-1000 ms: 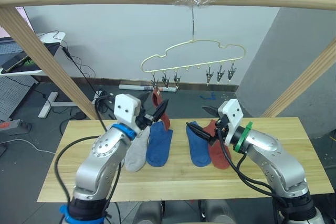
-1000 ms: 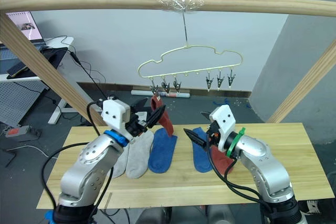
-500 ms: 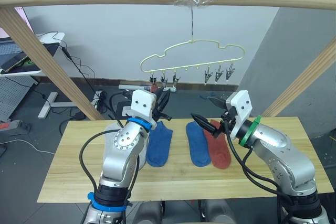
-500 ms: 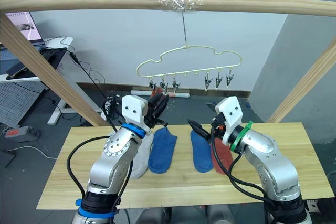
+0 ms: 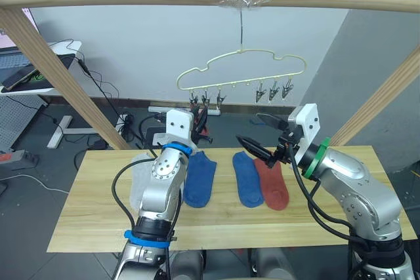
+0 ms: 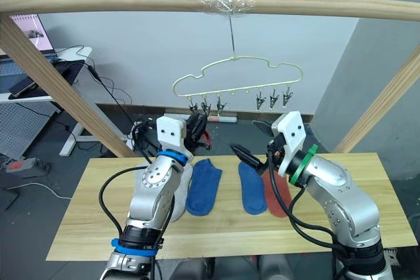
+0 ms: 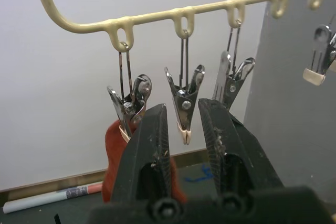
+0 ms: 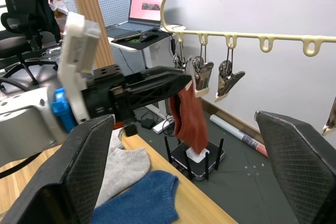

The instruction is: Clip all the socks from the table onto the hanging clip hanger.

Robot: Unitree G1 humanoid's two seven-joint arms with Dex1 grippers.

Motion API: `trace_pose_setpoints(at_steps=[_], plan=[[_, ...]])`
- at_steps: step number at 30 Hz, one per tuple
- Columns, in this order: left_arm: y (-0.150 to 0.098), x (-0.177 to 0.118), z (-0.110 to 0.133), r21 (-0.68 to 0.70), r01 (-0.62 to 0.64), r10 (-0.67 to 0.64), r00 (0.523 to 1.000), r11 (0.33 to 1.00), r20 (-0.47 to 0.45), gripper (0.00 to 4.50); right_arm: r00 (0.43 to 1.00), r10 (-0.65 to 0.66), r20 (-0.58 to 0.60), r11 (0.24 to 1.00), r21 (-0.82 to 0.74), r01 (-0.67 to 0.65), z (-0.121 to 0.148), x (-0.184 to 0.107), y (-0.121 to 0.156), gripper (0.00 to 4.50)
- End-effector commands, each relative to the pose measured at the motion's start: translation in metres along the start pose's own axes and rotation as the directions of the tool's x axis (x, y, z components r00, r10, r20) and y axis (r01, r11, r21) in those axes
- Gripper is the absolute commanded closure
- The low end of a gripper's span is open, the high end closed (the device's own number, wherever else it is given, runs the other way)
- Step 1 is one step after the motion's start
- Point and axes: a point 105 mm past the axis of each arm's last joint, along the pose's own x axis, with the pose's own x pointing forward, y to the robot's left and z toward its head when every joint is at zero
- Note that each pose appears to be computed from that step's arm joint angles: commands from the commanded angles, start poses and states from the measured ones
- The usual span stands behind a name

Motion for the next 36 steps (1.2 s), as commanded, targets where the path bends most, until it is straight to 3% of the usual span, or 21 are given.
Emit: trace_pose_setpoints(at_steps=[1,19,36], plan=[[0.001,0.006,0.011,0.004,0.000,0.000,0.999,1.000,0.054,3.47,0.999,0.009,0.051,0.999,-0.049,-0.006,0.017,-0.001,0.005,0.00],[0.005,0.020,0.018,0.012,0.013,-0.014,0.996,1.000,0.090,3.47,0.997,0.006,0.075,0.999,-0.043,-0.003,0.023,0.006,0.006,0.00],[-0.001,0.001,0.010,0.024,0.018,-0.019,0.999,1.000,0.049,3.47,0.997,-0.002,0.072,0.999,-0.039,0.004,0.021,0.005,0.006,0.00]])
